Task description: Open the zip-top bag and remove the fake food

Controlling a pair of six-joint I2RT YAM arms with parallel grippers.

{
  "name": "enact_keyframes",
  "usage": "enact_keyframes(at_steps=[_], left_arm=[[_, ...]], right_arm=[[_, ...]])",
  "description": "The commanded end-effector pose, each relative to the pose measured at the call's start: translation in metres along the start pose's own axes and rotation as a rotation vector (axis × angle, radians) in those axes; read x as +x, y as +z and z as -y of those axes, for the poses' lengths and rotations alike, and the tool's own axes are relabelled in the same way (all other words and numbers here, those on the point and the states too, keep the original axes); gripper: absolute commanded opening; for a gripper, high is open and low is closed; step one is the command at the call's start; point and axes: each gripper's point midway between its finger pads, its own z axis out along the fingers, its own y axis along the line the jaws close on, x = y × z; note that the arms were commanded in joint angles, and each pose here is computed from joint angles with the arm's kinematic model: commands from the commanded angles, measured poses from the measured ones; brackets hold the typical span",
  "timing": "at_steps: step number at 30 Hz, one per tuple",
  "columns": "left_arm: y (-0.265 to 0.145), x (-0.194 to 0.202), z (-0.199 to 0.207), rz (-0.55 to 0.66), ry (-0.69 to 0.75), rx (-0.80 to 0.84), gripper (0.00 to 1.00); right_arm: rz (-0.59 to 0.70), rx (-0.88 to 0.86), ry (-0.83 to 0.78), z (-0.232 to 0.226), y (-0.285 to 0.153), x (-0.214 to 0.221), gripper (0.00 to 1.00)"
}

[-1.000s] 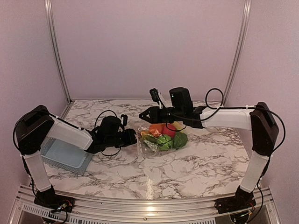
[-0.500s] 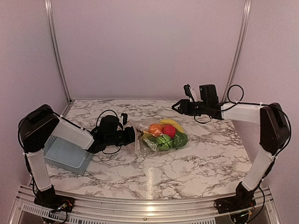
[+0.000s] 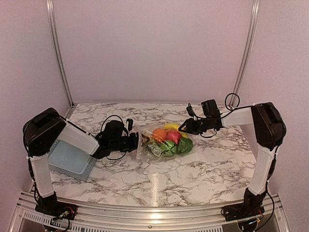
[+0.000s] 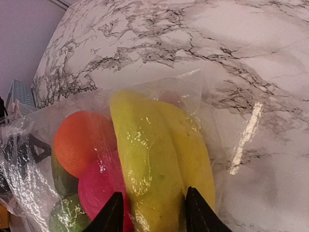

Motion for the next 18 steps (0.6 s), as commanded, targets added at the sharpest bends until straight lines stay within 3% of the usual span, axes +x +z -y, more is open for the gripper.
enact_keyframes(at_steps=[1, 5, 18], left_arm=[[0.006, -0.001, -0.003, -0.013, 0.017, -0.005, 0.69], [0.01, 0.0, -0.008, -0.025, 0.017, -0.018, 0.69], [0.0, 0.005, -0.03, -0.054, 0.014, -0.147, 0.72]], right_arm=[[0.018, -0.069, -0.007, -0.012, -0.001, -0.006, 0.28], [0.04, -0.111, -0.003, -0.021, -0.007, -0.003, 0.01], [0.135, -0.202, -0.03, -0.064, -0.048, 0.01, 0.0]])
